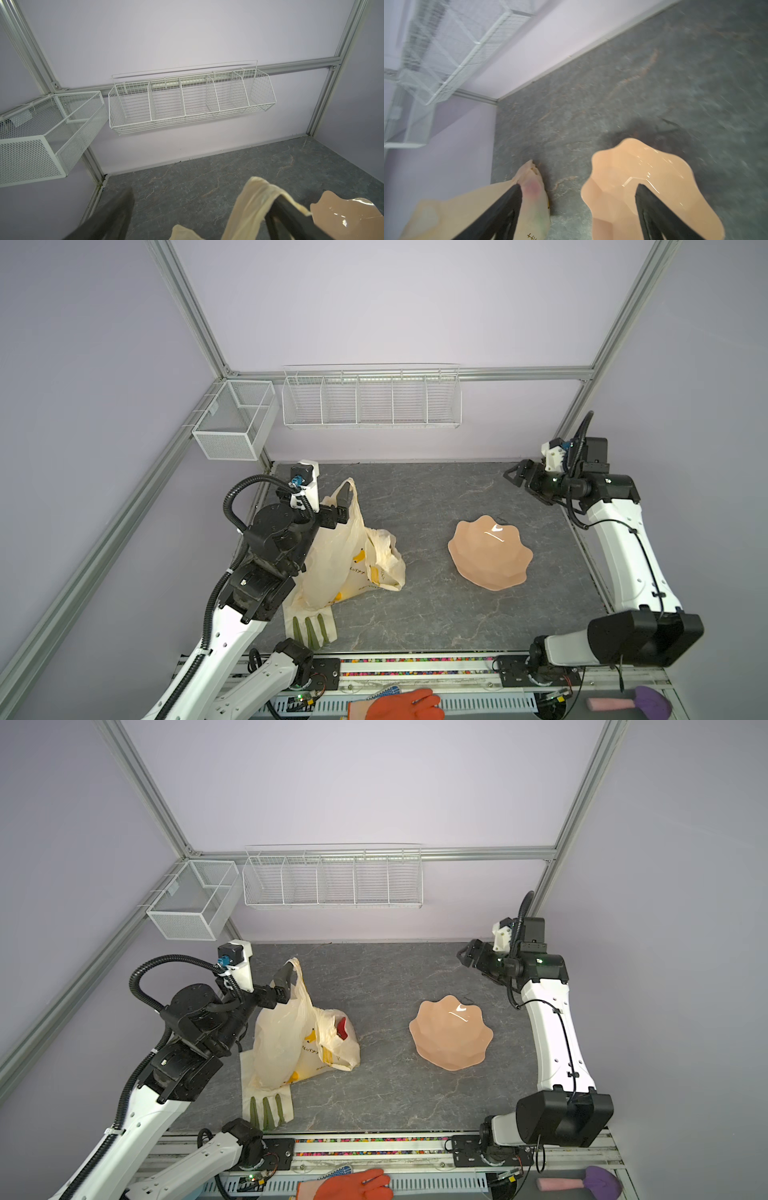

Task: Place the fruits into the plastic bag

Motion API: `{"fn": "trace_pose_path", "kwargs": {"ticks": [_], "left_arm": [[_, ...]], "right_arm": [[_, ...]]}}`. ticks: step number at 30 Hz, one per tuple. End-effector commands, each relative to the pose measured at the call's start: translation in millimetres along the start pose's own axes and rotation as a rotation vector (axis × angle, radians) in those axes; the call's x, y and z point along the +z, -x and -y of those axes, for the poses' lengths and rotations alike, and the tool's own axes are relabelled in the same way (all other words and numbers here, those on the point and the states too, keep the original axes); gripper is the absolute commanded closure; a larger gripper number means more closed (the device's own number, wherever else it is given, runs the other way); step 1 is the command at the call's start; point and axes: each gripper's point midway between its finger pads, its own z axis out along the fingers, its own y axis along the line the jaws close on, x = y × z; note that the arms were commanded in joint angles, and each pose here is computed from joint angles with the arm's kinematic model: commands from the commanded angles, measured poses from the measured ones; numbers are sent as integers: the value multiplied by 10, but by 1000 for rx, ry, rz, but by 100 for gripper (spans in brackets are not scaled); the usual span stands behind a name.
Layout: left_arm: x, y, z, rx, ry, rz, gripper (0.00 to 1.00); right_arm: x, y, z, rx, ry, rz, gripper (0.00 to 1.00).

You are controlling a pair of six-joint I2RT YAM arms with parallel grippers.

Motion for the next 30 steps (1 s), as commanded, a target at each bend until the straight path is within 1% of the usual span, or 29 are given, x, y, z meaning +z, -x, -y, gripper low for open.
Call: {"fn": "trace_pose_path", "kwargs": {"ticks": [1,3,4,6,7,9,10,16,21,26,30], "left_arm": [[-108,5,-23,-47,-5,24,20],[-94,-34,74,-62,-57,31,47],[-83,-11,128,-74,-87,38,59],[-40,80,260,-92,-158,51,89],[-16,138,296,-104,-176,56,100],[66,255,352,-117,-198,52,100],[99,330,380,-117,-210,58,100],[402,871,670,-123,-333,135,100],[642,1311,965,-84,-423,197,100],[838,1477,1093,-74,-448,238,100],[986,1434,1129,-94,-444,245,100]], "right_arm": [[-81,-291,546,70,-162,-31,12],[-28,-447,782,123,-187,-60,12],[-2,-489,829,136,-183,-65,12],[57,-574,832,149,-145,-77,11],[73,-597,811,153,-126,-82,11],[101,-617,760,159,-91,-93,10],[99,-621,762,159,-94,-97,10],[37,-641,958,157,-207,-84,12],[51,-657,960,185,-183,-65,12],[49,-655,927,193,-166,-59,12],[46,-680,962,189,-181,-62,12]]}}
